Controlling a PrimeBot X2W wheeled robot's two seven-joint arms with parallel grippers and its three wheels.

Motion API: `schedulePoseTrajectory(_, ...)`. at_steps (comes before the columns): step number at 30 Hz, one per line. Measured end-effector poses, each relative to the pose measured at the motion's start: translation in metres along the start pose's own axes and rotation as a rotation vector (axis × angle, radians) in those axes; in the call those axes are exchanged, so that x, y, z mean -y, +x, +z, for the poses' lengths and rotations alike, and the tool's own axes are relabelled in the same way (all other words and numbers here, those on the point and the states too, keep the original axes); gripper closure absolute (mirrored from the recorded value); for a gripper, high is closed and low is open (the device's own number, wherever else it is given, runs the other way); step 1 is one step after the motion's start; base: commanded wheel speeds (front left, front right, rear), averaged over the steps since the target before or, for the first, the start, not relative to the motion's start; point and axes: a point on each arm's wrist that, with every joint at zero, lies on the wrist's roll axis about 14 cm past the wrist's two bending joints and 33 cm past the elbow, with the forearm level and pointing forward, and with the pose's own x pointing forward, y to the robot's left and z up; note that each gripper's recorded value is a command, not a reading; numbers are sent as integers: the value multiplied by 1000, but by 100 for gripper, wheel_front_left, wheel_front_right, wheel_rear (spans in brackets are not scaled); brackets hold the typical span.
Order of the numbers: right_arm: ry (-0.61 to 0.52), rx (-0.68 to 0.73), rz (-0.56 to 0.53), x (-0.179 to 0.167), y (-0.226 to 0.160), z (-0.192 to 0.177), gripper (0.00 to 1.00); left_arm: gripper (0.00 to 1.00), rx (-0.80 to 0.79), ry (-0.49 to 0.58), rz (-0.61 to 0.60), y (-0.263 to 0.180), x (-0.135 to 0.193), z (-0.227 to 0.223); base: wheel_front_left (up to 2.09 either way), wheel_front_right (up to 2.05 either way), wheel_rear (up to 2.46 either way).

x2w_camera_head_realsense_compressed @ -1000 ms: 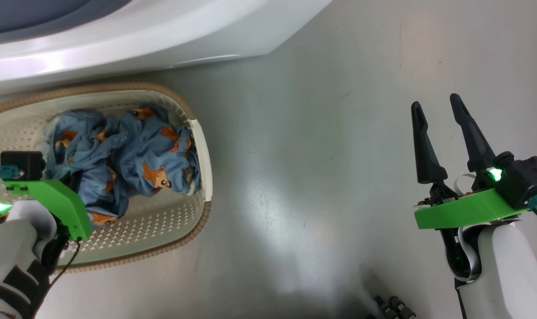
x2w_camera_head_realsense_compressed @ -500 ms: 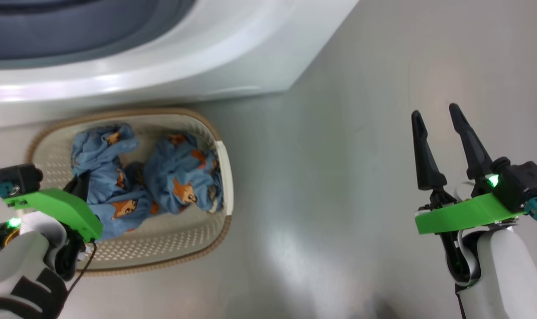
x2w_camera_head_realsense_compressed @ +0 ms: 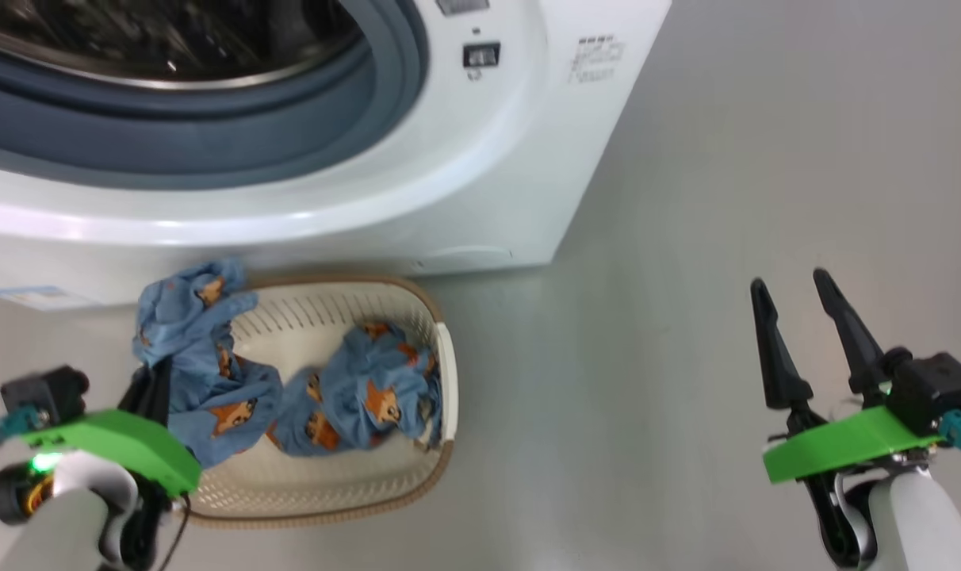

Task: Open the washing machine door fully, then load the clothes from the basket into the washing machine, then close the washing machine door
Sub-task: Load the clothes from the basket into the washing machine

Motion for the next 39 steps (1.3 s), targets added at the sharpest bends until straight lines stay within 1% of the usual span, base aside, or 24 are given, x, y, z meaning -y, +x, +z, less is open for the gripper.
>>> schedulePoseTrajectory(10, -9, 37, -28, 11, -36, 23, 0, 100, 215, 24, -12, -60, 11, 43, 0, 0, 0)
schedulePoseTrajectory(21, 4, 41, -72, 25, -83, 29, 0, 100, 379, 11, -7, -131, 20, 58, 0, 0, 0)
schedulePoseTrajectory(26, 4, 54, -86, 29, -96, 33, 0, 100, 424, 12, -7, -158, 23, 59, 0, 0, 0)
schedulePoseTrajectory(31, 4, 60, -98, 32, -102, 35, 0, 100, 438, 13, -18, -167, 30, 58, 0, 0, 0)
schedulePoseTrajectory(39, 8, 53, -105, 33, -101, 32, 0, 100, 461, 7, -38, -163, 38, 66, 0, 0, 0)
